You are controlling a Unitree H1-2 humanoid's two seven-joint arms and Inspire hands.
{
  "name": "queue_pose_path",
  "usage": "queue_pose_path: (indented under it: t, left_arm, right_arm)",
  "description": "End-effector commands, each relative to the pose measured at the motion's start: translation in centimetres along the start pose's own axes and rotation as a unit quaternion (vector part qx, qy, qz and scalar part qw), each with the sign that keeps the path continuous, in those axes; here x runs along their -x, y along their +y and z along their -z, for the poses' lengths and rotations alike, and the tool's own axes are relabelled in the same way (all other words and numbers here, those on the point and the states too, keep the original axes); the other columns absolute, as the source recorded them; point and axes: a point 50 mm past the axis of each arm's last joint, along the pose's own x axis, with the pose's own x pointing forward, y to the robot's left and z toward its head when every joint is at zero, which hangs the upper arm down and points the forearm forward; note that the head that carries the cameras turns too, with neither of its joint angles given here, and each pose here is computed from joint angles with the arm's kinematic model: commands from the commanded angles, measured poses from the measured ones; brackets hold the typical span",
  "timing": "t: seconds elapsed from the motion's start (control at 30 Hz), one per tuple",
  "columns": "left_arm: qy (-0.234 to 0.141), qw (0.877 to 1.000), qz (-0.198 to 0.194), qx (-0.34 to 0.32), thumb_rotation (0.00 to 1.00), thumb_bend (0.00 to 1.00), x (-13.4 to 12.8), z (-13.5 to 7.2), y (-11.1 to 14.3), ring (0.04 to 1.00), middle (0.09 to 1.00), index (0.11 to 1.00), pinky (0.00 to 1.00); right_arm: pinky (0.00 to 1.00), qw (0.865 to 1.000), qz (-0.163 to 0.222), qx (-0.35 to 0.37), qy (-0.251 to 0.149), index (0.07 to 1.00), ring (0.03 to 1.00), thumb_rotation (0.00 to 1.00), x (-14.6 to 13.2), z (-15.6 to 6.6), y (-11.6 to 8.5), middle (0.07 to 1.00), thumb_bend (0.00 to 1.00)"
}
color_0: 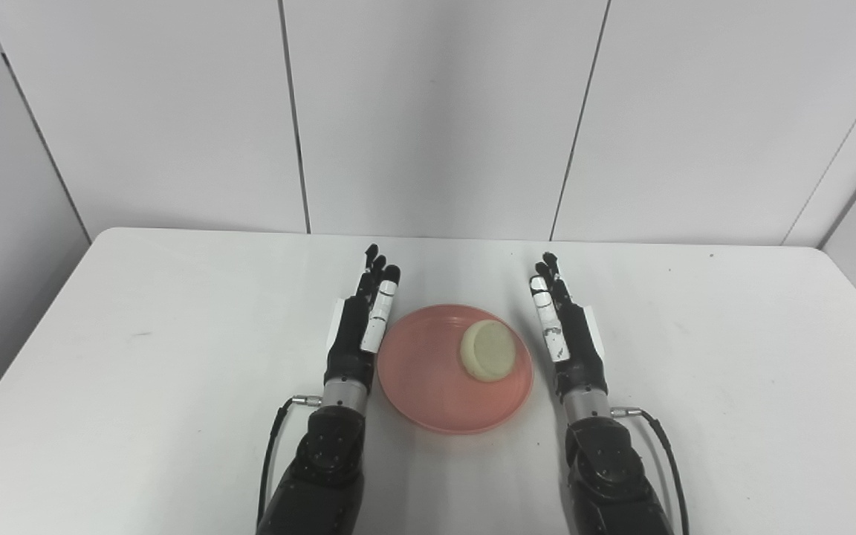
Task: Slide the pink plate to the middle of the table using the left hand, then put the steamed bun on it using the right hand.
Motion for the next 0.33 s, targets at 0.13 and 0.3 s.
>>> queue_pose_path:
  t: [0.13, 0.3]
  left_arm:
    - [0.021, 1.000, -0.016, -0.004, 0.97, 0.65, 1.81, 2.42, 0.95, 1.000, 1.000, 1.000, 1.00]
    - [0.018, 0.999, -0.028, 0.007, 0.96, 0.64, 1.94, 2.50, 0.82, 1.000, 1.000, 1.000, 1.00]
  right_arm:
    - [1.00, 0.999, -0.006, 0.032, 0.001, 0.954, 0.979, 1.00, -0.48, -0.31, 0.05, 0.960, 0.83]
    - [1.00, 0.999, -0.011, 0.049, -0.004, 0.938, 0.984, 1.00, -0.40, -0.49, -0.12, 0.961, 0.80]
